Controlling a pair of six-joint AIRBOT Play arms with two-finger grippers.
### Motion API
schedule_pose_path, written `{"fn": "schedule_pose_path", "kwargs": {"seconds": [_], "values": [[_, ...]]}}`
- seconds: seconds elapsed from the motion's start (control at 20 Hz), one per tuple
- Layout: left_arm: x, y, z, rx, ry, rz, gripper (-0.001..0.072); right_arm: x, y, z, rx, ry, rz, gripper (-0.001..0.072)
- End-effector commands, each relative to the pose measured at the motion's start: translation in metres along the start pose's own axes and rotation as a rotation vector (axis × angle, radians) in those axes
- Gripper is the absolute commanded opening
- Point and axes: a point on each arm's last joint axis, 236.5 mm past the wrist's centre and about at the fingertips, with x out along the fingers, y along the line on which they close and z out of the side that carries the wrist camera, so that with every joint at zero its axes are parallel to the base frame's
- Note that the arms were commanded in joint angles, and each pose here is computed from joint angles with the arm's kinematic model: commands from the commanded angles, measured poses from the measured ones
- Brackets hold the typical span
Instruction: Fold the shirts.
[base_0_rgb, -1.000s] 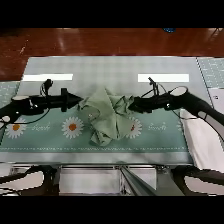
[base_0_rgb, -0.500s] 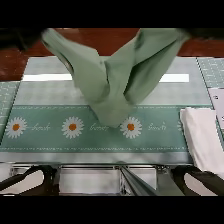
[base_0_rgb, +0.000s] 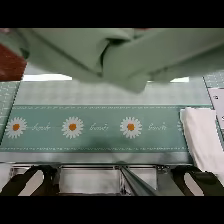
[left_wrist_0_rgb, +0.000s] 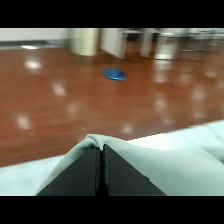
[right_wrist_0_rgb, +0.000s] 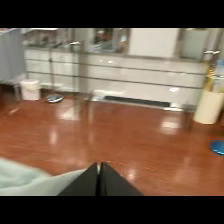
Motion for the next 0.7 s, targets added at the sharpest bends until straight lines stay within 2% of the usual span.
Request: {"fn": "schedule_pose_path", "kwargs": {"seconds": [0.0, 0.1, 0.2, 0.4, 0.65], "values": [[-0.082, 0.029, 0.013, 0.100, -0.085, 0.337, 0.0019, -0.056, -0.048, -0.026, -0.001, 0.084, -0.258, 0.0020], [-0.095, 0.029, 0.000, 0.122, -0.063, 0.357, 0.0019, -0.066, -0.067, -0.054, 0.014, 0.203, -0.347, 0.0020], [-0.086, 0.041, -0.037, 0.107, 0.057, 0.371, 0.0019, -0.059, -0.071, -0.084, 0.028, 0.319, -0.355, 0.0020], [-0.020, 0.082, -0.125, 0.043, 0.311, 0.402, 0.0019, -0.017, -0.060, -0.181, 0.075, 0.649, -0.257, 0.0020], [0.099, 0.127, -0.215, -0.025, 0.473, 0.371, 0.0019, 0.059, -0.041, -0.329, 0.196, 0.917, -0.106, 0.0020]]}}
